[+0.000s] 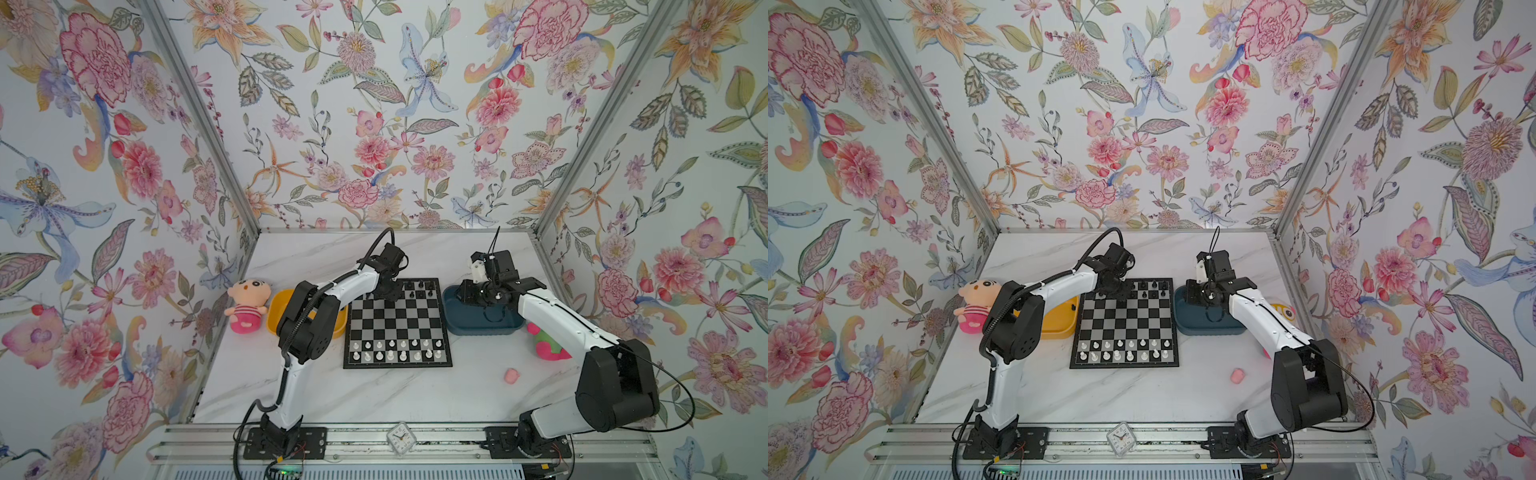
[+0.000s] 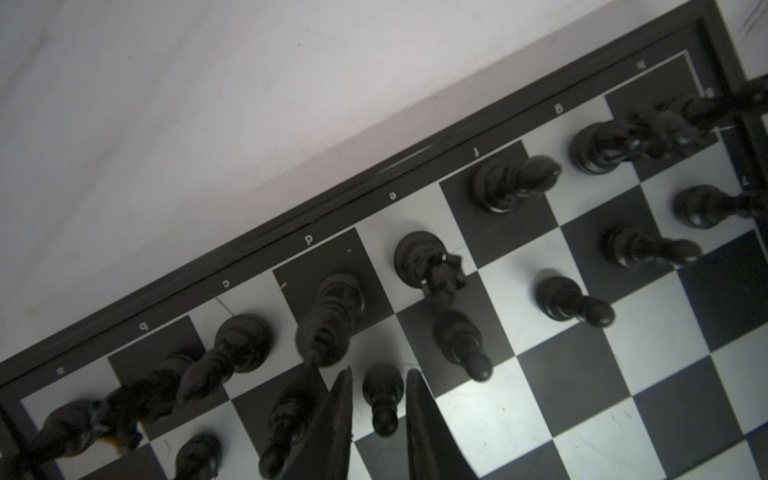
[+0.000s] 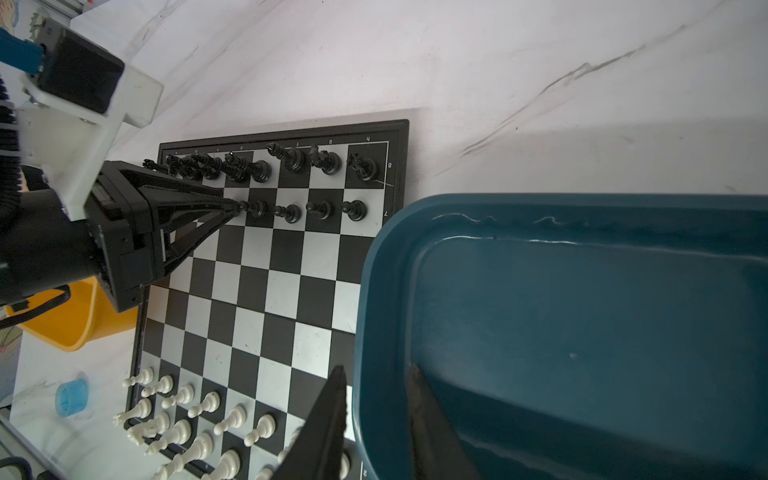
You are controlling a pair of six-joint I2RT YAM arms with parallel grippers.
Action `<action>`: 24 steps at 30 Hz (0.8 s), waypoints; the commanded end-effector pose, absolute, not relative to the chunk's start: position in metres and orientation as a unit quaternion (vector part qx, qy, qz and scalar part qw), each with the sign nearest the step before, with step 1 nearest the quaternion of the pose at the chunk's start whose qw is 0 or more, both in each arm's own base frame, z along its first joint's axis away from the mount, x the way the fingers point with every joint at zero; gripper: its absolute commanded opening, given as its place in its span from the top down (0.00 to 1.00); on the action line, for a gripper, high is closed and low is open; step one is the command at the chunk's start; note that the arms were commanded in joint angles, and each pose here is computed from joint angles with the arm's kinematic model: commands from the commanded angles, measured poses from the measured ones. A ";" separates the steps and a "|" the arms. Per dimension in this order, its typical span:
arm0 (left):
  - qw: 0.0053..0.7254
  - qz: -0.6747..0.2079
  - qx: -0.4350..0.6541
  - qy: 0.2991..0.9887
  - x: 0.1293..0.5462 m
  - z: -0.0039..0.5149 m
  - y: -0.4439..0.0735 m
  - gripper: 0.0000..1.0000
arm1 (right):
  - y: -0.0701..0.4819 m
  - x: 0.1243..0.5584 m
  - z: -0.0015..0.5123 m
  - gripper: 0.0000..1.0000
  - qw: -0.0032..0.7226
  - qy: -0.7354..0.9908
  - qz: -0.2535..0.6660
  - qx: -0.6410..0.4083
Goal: Set up the chess pieces on the board
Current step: 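Raise the left gripper and swing it back over the yellow tray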
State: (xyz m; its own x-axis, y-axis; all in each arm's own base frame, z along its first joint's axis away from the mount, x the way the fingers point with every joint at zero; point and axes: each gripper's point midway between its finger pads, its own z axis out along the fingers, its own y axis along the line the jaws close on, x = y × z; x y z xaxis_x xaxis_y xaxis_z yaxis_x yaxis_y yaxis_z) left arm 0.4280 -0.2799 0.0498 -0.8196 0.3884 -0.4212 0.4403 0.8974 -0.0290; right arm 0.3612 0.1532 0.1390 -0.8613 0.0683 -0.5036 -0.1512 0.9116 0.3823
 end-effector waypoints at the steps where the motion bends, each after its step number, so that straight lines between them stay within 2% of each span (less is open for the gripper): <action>1: 0.217 -0.061 0.210 0.951 0.431 0.064 -0.277 0.74 | 0.151 0.360 0.140 0.73 0.266 0.941 0.209 -0.019; 24: 0.270 -0.078 0.208 0.937 0.430 0.124 -0.278 0.68 | 0.152 0.362 0.151 0.72 0.278 0.936 0.216 -0.021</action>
